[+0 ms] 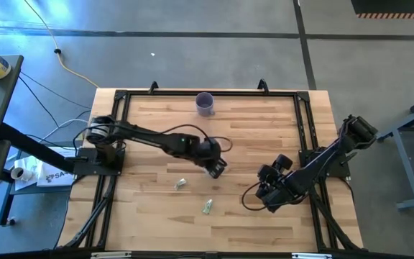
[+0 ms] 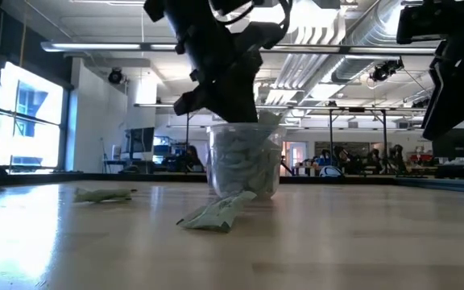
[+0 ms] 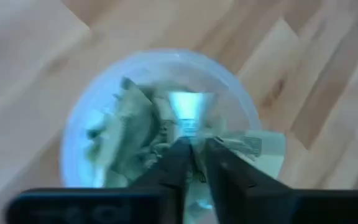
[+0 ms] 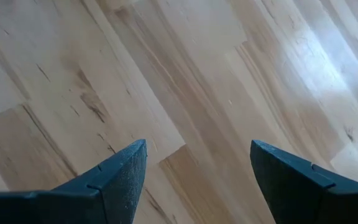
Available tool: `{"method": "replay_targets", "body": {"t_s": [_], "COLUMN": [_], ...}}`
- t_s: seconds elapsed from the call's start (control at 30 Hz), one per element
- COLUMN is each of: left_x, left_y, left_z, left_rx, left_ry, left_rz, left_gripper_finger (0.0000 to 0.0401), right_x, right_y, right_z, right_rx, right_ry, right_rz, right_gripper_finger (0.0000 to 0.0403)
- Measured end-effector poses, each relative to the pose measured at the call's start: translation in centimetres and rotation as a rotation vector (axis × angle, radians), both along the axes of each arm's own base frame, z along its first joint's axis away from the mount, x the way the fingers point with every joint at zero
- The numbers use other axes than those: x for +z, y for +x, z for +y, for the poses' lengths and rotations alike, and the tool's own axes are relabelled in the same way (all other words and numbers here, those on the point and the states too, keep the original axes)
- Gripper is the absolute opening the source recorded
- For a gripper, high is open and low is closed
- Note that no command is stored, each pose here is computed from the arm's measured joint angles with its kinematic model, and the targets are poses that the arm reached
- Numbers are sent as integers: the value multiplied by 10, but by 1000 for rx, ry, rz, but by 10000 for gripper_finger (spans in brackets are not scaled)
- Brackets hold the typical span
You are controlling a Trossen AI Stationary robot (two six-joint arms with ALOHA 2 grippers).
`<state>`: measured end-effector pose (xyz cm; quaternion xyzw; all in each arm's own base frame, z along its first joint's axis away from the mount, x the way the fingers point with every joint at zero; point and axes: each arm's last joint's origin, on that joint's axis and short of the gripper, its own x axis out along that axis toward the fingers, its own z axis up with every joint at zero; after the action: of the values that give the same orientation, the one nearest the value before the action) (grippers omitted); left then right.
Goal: Pick and place Stevia / Truvia into bins
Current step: Put the stevia packet into the transparent container
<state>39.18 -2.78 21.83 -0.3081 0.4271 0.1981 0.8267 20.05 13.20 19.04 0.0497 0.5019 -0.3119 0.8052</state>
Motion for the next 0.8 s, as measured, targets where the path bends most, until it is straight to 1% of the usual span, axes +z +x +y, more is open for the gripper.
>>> {"method": "replay_targets", "body": {"t_s": [0.1, 0.17, 0.23, 0.27, 0.33, 0.4, 0.47, 0.53, 0.6, 0.67, 0.7, 0.8], "left_x": [-7, -3, 16, 26, 51, 67, 81, 90, 90, 79, 72, 44], "left_y": [3, 5, 7, 4, 4, -5, -14, -31, -47, -63, -68, -77], "left_z": [-7, -7, -7, -6, -5, -4, -11, -22, -37, -53, -61, -81], "left_rx": [-11, 3, 4, 7, 6, -4, -26, -67, -105, -122, -121, -90], "left_ry": [-39, -57, -56, -40, -20, 5, 24, 73, 130, 165, 173, 140], "left_rz": [9, 5, -41, -38, -82, -10, 61, 191, 311, 451, 491, 507], "left_gripper_finger": [139, 171, 198, 210, 230, 245, 253, 255, 251, 244, 241, 230], "right_x": [0, 0, 0, 0, 0, 0, 1, 1, 1, 1, 1, 1], "right_y": [1, 1, 1, 1, 1, 0, 0, -1, -1, -1, -1, -1], "right_z": [0, 0, 0, 0, 0, -1, -1, -1, -1, -1, -1, -1], "right_rx": [-13, -13, -18, -20, -20, -19, -19, -15, -2, 7, 9, 19], "right_ry": [-5, -7, -7, -8, -10, -14, -20, -28, -40, -54, -57, -70], "right_rz": [-21, -26, -30, -31, -28, -25, -25, -24, -20, -24, -24, -22], "right_gripper_finger": [277, 277, 277, 277, 277, 277, 277, 277, 277, 277, 277, 277]}}
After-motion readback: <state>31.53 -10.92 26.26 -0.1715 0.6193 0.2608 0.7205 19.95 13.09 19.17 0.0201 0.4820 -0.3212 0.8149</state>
